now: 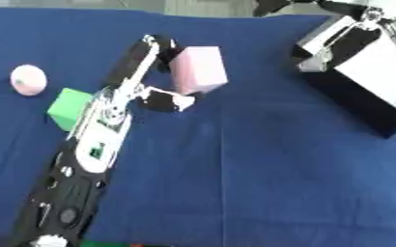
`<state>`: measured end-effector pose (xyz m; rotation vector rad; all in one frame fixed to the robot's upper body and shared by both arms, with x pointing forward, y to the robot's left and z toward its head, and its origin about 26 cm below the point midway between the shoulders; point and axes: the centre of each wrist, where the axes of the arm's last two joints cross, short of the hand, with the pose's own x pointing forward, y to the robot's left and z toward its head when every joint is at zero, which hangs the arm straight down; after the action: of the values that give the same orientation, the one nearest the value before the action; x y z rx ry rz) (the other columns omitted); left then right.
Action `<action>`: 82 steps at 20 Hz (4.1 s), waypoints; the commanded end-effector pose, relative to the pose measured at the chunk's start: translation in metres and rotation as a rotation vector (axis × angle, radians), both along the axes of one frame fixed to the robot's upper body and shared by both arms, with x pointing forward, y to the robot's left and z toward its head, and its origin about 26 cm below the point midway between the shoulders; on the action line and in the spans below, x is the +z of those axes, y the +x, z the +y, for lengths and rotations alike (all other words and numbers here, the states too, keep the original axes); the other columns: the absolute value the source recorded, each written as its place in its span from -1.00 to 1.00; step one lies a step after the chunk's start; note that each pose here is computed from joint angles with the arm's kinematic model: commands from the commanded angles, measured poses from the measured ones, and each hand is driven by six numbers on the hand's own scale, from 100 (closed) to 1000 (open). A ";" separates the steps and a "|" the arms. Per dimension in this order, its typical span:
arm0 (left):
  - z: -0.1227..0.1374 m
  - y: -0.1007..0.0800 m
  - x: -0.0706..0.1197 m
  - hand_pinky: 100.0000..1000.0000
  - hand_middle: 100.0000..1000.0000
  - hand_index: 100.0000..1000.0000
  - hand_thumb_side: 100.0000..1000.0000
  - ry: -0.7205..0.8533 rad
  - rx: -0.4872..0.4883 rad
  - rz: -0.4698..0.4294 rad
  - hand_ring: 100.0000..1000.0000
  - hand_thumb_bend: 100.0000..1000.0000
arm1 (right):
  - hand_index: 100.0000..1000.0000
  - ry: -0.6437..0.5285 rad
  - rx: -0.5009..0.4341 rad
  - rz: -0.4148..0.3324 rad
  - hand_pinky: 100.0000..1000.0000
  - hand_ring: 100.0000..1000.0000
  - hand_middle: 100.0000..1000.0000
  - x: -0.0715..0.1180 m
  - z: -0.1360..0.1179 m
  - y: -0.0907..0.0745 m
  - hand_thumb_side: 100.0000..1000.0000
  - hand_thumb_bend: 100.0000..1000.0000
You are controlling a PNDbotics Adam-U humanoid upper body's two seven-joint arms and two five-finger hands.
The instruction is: Pick up the objects with one hand, pass them to the other hand, and then place them into the box on the other side of the table.
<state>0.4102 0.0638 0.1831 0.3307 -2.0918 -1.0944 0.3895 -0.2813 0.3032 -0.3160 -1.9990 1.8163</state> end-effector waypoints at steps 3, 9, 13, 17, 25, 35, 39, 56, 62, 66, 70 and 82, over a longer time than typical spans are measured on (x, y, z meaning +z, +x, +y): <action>-0.009 -0.005 0.014 -0.09 -0.33 -0.18 -1.00 -0.053 -0.038 -0.007 -0.21 -1.00 | 0.73 -0.043 -0.027 -0.039 0.75 0.95 0.57 0.005 -0.003 0.005 -1.00 -0.25; -0.016 -0.006 0.006 -0.10 -0.34 -0.19 -1.00 -0.092 -0.050 0.047 -0.22 -1.00 | 0.73 -0.070 -0.020 -0.039 0.77 0.98 0.59 0.006 0.000 0.011 -1.00 -0.25; -0.021 -0.007 0.005 -0.10 -0.34 -0.19 -1.00 -0.113 -0.058 0.060 -0.23 -1.00 | 0.73 -0.093 -0.013 -0.049 0.80 1.00 0.64 0.006 0.005 0.013 -0.98 -0.24; -0.025 -0.010 0.009 -0.11 -0.34 -0.19 -1.00 -0.132 -0.079 0.065 -0.23 -1.00 | 0.76 -0.114 -0.011 -0.052 0.81 1.00 0.67 0.004 0.007 0.016 -0.96 -0.22; -0.029 -0.012 0.007 -0.12 -0.34 -0.19 -1.00 -0.186 -0.067 0.057 -0.24 -1.00 | 0.81 -0.124 -0.039 0.020 0.82 1.00 0.70 -0.001 0.008 0.022 -0.91 -0.15; -0.038 -0.014 0.011 -0.13 -0.35 -0.20 -1.00 -0.243 -0.048 -0.012 -0.26 -1.00 | 0.84 -0.113 -0.091 0.168 0.84 1.00 0.70 -0.003 0.008 0.027 -0.84 -0.27; -0.042 -0.013 0.009 -0.13 -0.35 -0.20 -1.00 -0.248 -0.046 -0.014 -0.26 -1.00 | 0.85 -0.084 -0.094 0.187 0.84 1.00 0.70 0.001 0.010 0.027 -0.84 -0.30; -0.049 -0.016 0.006 -0.14 -0.35 -0.20 -1.00 -0.252 -0.075 0.007 -0.26 -1.00 | 0.86 -0.009 -0.035 0.189 0.85 1.00 0.71 0.015 0.020 0.013 -0.86 -0.32; -0.048 -0.015 0.007 -0.14 -0.35 -0.20 -1.00 -0.259 -0.068 0.010 -0.26 -1.00 | 0.85 -0.044 -0.008 0.195 0.85 1.00 0.71 0.014 0.022 0.012 -0.81 -0.33; -0.049 -0.016 0.010 -0.14 -0.35 -0.20 -1.00 -0.256 -0.075 -0.007 -0.26 -1.00 | 0.85 -0.054 0.004 0.197 0.85 1.00 0.71 0.015 0.024 0.011 -0.80 -0.34; -0.050 -0.017 0.011 -0.14 -0.35 -0.20 -1.00 -0.257 -0.080 -0.012 -0.26 -1.00 | 0.86 -0.057 0.011 0.200 0.86 1.00 0.71 0.016 0.024 0.009 -0.78 -0.35; -0.057 -0.021 0.013 -0.14 -0.35 -0.19 -1.00 -0.299 -0.141 0.006 -0.26 -1.00 | 0.84 -0.042 0.008 0.195 0.86 1.00 0.71 0.018 0.023 0.008 -0.76 -0.37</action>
<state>0.3935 0.0140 0.1832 0.0619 -2.2157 -0.8448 0.4026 -0.2544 0.3051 -0.0944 -1.8104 1.8085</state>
